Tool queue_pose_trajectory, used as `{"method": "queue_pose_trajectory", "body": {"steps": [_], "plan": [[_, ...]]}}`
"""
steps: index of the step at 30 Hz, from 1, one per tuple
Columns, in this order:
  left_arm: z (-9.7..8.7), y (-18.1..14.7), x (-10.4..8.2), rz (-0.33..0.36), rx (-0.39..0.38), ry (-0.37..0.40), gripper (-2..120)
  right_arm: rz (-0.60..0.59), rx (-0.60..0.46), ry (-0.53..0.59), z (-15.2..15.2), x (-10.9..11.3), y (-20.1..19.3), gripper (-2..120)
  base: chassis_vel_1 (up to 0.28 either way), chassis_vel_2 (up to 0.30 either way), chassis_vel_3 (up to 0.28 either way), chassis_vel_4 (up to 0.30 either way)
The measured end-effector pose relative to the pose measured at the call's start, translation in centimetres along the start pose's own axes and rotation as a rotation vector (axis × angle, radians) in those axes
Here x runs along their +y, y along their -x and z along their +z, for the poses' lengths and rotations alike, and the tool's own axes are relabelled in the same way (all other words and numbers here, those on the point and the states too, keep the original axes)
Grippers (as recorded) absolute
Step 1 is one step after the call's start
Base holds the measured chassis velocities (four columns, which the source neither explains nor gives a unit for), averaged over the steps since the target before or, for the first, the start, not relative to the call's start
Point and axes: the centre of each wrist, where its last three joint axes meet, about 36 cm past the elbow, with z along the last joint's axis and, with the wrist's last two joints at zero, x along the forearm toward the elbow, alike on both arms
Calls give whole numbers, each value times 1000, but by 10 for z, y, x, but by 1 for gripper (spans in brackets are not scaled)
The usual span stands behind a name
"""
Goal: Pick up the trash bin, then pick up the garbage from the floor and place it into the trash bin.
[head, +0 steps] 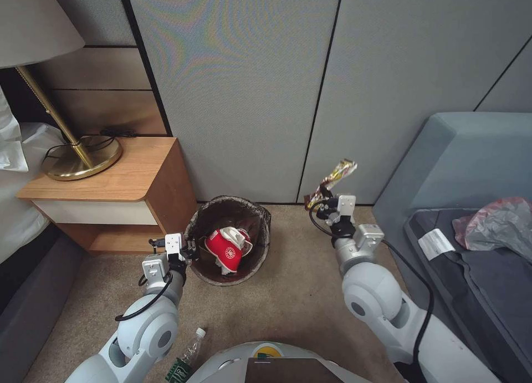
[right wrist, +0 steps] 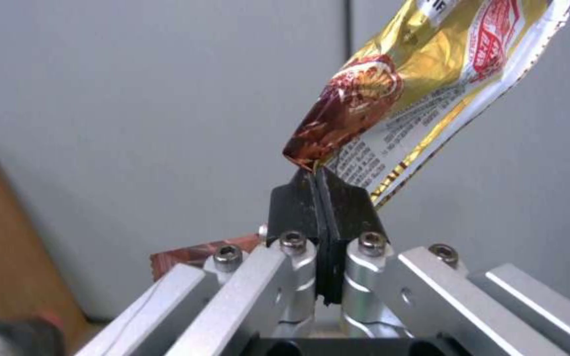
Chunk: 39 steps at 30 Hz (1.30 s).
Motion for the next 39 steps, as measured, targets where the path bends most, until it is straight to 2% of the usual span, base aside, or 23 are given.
{"method": "queue_pose_trajectory", "body": {"steps": [4,6,7,8,10,15,18,21,29,39], "plan": [[0,0,0,0,0,0,0,-36,-28,2,-4,-1,-1,0,0,0,0,0],[0,0,0,0,0,0,0,-149,-100,10,-11,-2,-2,0,0,0,0,0],[0,0,0,0,0,0,0,-200,-120,15,-11,-1,-3,0,0,0,0,0],[0,0,0,0,0,0,0,-200,-120,15,-11,-1,-3,0,0,0,0,0],[0,0,0,0,0,0,0,-311,-151,25,-9,3,-5,0,0,0,0,0],[0,0,0,0,0,0,0,-421,-170,31,-5,8,-7,0,0,0,0,0],[0,0,0,0,0,0,0,-553,-177,34,2,14,-12,0,0,0,0,0],[0,0,0,0,0,0,0,-620,-176,34,6,17,-13,0,0,0,0,0],[0,0,0,0,0,0,0,-716,-127,21,23,28,-19,0,0,0,0,0],[0,0,0,0,0,0,0,-792,-23,11,68,46,-17,0,0,0,0,0]]}}
